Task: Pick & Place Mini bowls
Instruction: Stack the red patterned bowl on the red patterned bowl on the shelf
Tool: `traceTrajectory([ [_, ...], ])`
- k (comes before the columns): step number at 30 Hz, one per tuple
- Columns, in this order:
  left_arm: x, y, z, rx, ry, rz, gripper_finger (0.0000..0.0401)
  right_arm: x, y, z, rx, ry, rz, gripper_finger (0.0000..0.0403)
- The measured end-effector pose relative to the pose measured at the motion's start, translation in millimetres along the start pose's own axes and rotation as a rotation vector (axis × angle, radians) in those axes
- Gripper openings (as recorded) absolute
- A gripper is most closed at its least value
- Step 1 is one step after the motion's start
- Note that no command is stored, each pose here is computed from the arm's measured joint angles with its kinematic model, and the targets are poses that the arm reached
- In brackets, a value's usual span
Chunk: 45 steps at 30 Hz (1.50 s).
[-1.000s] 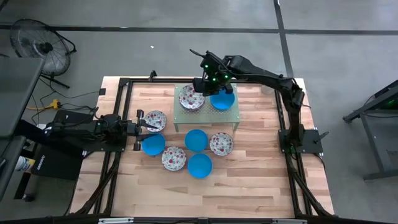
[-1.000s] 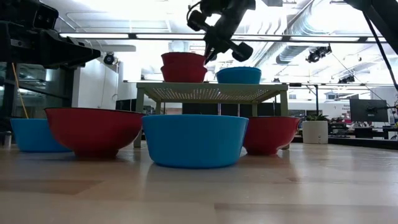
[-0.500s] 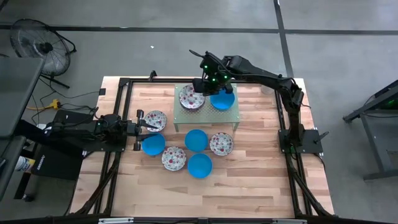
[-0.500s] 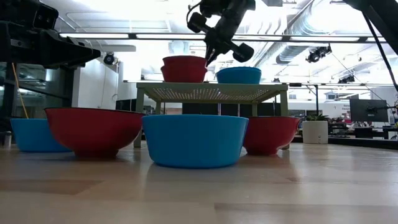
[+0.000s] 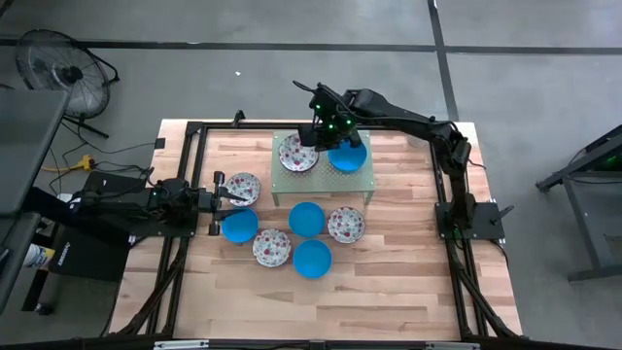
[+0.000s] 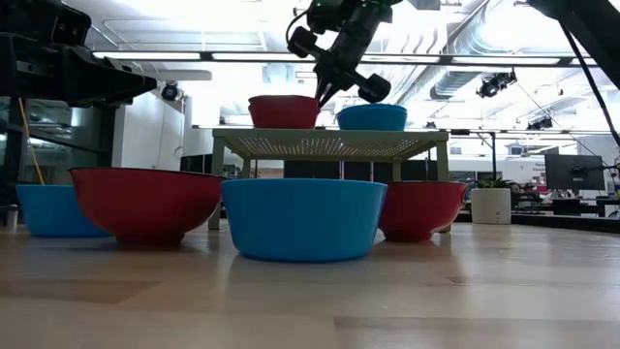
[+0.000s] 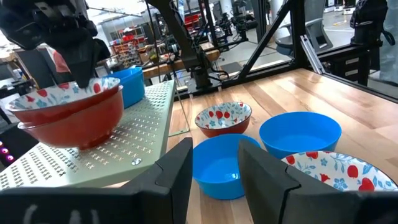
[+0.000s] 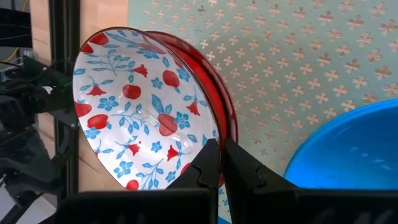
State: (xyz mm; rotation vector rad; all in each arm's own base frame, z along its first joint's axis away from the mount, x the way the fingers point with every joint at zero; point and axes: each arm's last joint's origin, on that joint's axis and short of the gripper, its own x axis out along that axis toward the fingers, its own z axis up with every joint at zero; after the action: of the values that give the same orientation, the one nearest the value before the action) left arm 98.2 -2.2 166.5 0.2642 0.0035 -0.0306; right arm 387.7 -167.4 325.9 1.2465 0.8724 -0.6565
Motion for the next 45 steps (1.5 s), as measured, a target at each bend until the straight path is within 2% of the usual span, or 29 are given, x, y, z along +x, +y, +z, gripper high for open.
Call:
traceTrajectory([
  [21, 0, 0, 0, 0.000, 0.000, -0.001, 0.0124, -1, 0, -1, -0.017, 0.016, 0.010, 0.0003],
  [33, 0, 0, 0, 0.000, 0.000, -0.001, 0.0124, -2, 1, -1, -0.020, 0.035, 0.028, 0.0104],
  [38, 0, 0, 0, 0.000, 0.000, 0.000, 0.0124, -4, 2, -2, -0.022, 0.030, 0.036, 0.0120],
  [45, 0, 0, 0, 0.000, 0.000, -0.001, 0.0124, -21, 4, -6, -0.052, 0.006, 0.065, 0.0116],
])
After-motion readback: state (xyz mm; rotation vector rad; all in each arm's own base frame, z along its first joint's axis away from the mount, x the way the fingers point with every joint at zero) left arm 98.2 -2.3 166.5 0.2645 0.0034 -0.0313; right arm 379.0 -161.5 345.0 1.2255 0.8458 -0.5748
